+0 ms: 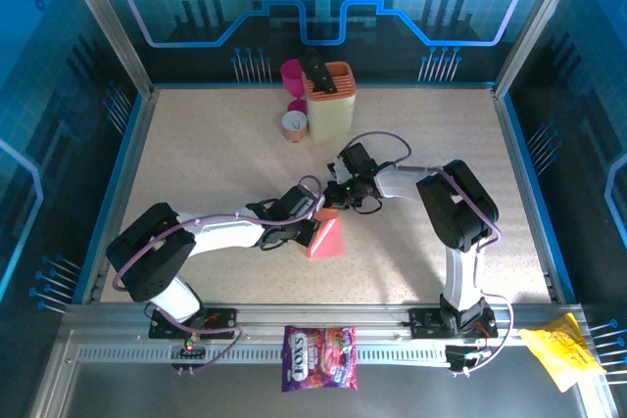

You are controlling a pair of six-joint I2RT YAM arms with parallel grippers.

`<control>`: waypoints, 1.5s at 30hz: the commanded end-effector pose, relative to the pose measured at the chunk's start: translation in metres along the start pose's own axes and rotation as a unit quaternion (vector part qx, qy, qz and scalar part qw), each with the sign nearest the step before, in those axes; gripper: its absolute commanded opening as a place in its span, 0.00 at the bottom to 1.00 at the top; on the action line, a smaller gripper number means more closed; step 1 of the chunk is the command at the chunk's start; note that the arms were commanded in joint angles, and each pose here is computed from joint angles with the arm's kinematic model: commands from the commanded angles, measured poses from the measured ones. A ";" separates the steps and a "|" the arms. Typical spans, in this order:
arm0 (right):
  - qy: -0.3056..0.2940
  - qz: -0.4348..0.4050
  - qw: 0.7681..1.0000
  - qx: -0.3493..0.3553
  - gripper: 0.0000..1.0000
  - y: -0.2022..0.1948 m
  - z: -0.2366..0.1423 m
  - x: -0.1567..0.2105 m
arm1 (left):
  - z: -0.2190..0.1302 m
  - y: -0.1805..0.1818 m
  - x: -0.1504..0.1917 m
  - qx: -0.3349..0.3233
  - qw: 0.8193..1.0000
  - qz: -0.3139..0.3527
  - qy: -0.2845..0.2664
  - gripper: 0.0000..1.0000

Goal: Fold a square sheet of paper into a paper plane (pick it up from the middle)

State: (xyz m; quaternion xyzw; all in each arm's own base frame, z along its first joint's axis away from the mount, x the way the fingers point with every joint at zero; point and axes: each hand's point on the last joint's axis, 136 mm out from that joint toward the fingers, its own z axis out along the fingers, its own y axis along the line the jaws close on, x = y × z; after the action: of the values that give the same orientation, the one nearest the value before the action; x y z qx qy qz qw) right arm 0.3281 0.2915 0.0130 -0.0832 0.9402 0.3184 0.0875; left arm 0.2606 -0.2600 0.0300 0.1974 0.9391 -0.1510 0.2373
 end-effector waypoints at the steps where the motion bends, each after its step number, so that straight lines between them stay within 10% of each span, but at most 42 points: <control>1: 0.051 0.032 0.997 0.054 0.00 -0.039 0.017 0.035 | 0.004 0.009 0.002 -0.021 1.000 -0.001 0.007 0.00; 45: 0.055 0.038 0.996 0.057 0.00 -0.046 0.022 0.040 | 0.006 0.017 -0.005 -0.044 0.999 -0.010 -0.016 0.00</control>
State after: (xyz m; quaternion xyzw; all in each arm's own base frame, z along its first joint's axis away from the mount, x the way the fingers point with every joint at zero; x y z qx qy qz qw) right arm 0.3295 0.2950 0.0125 -0.0877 0.9355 0.3292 0.0939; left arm 0.2682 -0.2533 0.0162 0.1891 0.9449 -0.1185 0.2395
